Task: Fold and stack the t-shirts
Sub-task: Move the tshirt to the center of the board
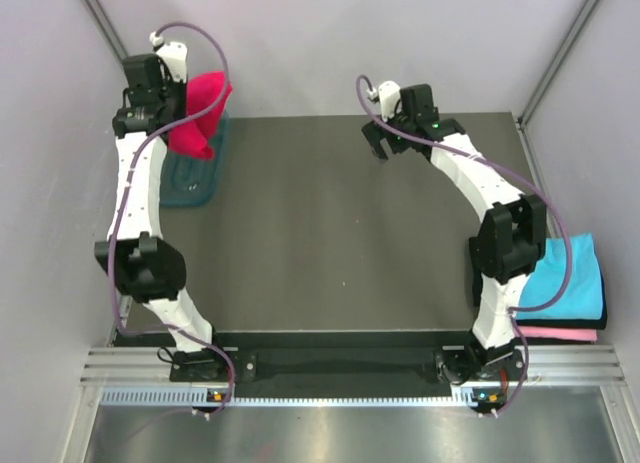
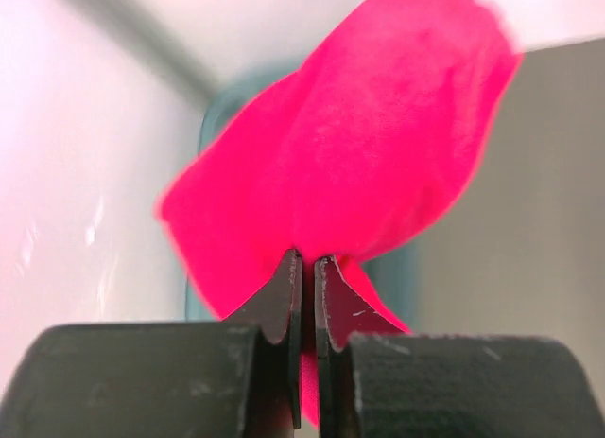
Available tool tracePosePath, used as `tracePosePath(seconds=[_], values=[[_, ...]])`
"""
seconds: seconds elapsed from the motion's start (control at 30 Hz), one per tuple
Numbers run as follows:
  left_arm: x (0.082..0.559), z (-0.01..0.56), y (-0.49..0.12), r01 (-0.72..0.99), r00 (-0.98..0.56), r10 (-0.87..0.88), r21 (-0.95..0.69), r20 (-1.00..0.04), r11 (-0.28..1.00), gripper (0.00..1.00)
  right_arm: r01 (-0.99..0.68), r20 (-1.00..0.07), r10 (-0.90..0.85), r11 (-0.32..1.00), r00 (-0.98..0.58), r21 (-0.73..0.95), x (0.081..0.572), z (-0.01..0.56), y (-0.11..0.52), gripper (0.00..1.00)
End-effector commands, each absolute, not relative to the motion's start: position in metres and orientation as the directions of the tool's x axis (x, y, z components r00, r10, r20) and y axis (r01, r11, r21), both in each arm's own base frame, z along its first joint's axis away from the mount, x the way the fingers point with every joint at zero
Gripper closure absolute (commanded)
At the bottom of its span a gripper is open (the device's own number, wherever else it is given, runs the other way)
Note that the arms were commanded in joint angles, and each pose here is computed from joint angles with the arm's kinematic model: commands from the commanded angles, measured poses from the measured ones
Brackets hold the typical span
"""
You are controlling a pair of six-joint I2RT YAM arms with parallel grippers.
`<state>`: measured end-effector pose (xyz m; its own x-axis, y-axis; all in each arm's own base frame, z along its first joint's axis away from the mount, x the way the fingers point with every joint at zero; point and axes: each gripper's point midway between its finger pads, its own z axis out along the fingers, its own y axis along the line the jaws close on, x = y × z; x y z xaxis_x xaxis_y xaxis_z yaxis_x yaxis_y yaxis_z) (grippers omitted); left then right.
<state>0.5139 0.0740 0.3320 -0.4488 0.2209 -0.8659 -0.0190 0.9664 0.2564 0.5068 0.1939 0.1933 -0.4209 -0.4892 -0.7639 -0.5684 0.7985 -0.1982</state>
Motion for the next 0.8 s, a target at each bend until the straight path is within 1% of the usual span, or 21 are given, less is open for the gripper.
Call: tracePosePath(seconds=[0.0, 0.07, 0.1, 0.13, 0.17, 0.2, 0.27, 0.3, 0.33, 0.37, 0.4, 0.43, 0.47, 0.5, 0.53, 0.57, 0.6, 0.67, 0.7, 0.73, 0.77], values=[[0.485, 0.401, 0.005, 0.212, -0.198, 0.324, 0.283, -0.925, 0.936, 1.0, -0.533, -0.801, -0.475, 0.811, -0.365, -0.239, 0.49, 0.258, 0.18, 0.0], [0.465, 0.39, -0.045, 0.365, -0.175, 0.352, 0.272, -0.919, 0.89, 1.0, -0.613, -0.813, -0.491, 0.759, -0.313, -0.222, 0.469, 0.276, 0.187, 0.0], [0.449, 0.401, -0.06, 0.399, -0.13, 0.372, 0.295, -0.919, 0.868, 1.0, -0.636, -0.803, -0.505, 0.74, -0.315, -0.216, 0.458, 0.276, 0.188, 0.0], [0.438, 0.399, -0.091, 0.466, -0.099, 0.389, 0.303, -0.916, 0.831, 1.0, -0.643, -0.809, -0.511, 0.73, -0.289, -0.231, 0.45, 0.29, 0.186, 0.01], [0.429, 0.388, -0.107, 0.506, -0.098, 0.396, 0.297, -0.913, 0.81, 1.0, -0.652, -0.799, -0.535, 0.714, -0.275, -0.254, 0.442, 0.294, 0.184, 0.0], [0.416, 0.394, -0.121, 0.535, -0.066, 0.389, 0.296, -0.919, 0.791, 1.0, -0.647, -0.793, -0.544, 0.714, -0.272, -0.268, 0.438, 0.295, 0.18, 0.0], [0.398, 0.382, -0.158, 0.62, -0.052, 0.377, 0.266, -0.925, 0.738, 1.0, -0.606, -0.792, -0.564, 0.722, -0.234, -0.335, 0.426, 0.316, 0.164, 0.0], [0.39, 0.379, -0.172, 0.654, -0.063, 0.345, 0.223, -0.936, 0.723, 0.98, -0.606, -0.779, -0.58, 0.715, -0.237, -0.348, 0.418, 0.312, 0.158, 0.0], [0.385, 0.371, -0.187, 0.686, -0.077, 0.334, 0.193, -0.939, 0.702, 0.95, -0.592, -0.785, -0.583, 0.714, -0.209, -0.373, 0.406, 0.326, 0.151, 0.0], [0.382, 0.359, -0.196, 0.706, -0.116, 0.317, 0.147, -0.941, 0.693, 0.89, -0.592, -0.772, -0.605, 0.7, -0.195, -0.399, 0.399, 0.326, 0.145, 0.0], [0.386, 0.344, -0.204, 0.719, -0.158, 0.31, 0.107, -0.937, 0.687, 0.79, -0.609, -0.749, -0.627, 0.684, -0.211, -0.401, 0.389, 0.31, 0.141, 0.0], [0.389, 0.335, -0.211, 0.723, -0.192, 0.297, 0.07, -0.935, 0.687, 0.77, -0.604, -0.753, -0.631, 0.678, -0.187, -0.418, 0.376, 0.316, 0.136, 0.01], [0.395, 0.333, -0.215, 0.716, -0.22, 0.276, 0.037, -0.936, 0.697, 0.76, -0.607, -0.736, -0.652, 0.664, -0.183, -0.437, 0.371, 0.31, 0.131, 0.01], [0.409, 0.305, -0.222, 0.693, -0.329, 0.254, -0.05, -0.91, 0.719, 0.76, -0.615, -0.717, -0.665, 0.659, -0.208, -0.433, 0.365, 0.288, 0.126, 0.01], [0.416, 0.295, -0.225, 0.681, -0.372, 0.248, -0.082, -0.894, 0.727, 0.76, -0.597, -0.718, -0.667, 0.664, -0.2, -0.45, 0.359, 0.289, 0.121, 0.01], [0.427, 0.304, -0.23, 0.673, -0.38, 0.223, -0.103, -0.898, 0.733, 0.78, -0.588, -0.718, -0.673, 0.659, -0.18, -0.47, 0.36, 0.286, 0.12, 0.01], [0.441, 0.276, -0.237, 0.666, -0.44, 0.24, -0.135, -0.865, 0.734, 0.78, -0.599, -0.701, -0.686, 0.649, -0.194, -0.468, 0.357, 0.268, 0.117, 0.0], [0.453, 0.275, -0.248, 0.702, -0.423, 0.252, -0.138, -0.87, 0.699, 0.66, -0.608, -0.701, -0.701, 0.616, -0.134, -0.5, 0.361, 0.266, 0.122, 0.0], [0.461, 0.26, -0.253, 0.708, -0.434, 0.269, -0.141, -0.86, 0.692, 0.61, -0.626, -0.697, -0.707, 0.598, -0.119, -0.5, 0.362, 0.26, 0.126, 0.0], [0.47, 0.265, -0.253, 0.7, -0.417, 0.263, -0.122, -0.87, 0.704, 0.54, -0.684, -0.714, -0.697, 0.553, -0.067, -0.476, 0.358, 0.26, 0.141, 0.0], [0.484, 0.263, -0.242, 0.633, -0.431, 0.249, -0.094, -0.868, 0.769, 0.52, -0.736, -0.694, -0.72, 0.482, -0.023, -0.476, 0.354, 0.254, 0.149, 0.0]])
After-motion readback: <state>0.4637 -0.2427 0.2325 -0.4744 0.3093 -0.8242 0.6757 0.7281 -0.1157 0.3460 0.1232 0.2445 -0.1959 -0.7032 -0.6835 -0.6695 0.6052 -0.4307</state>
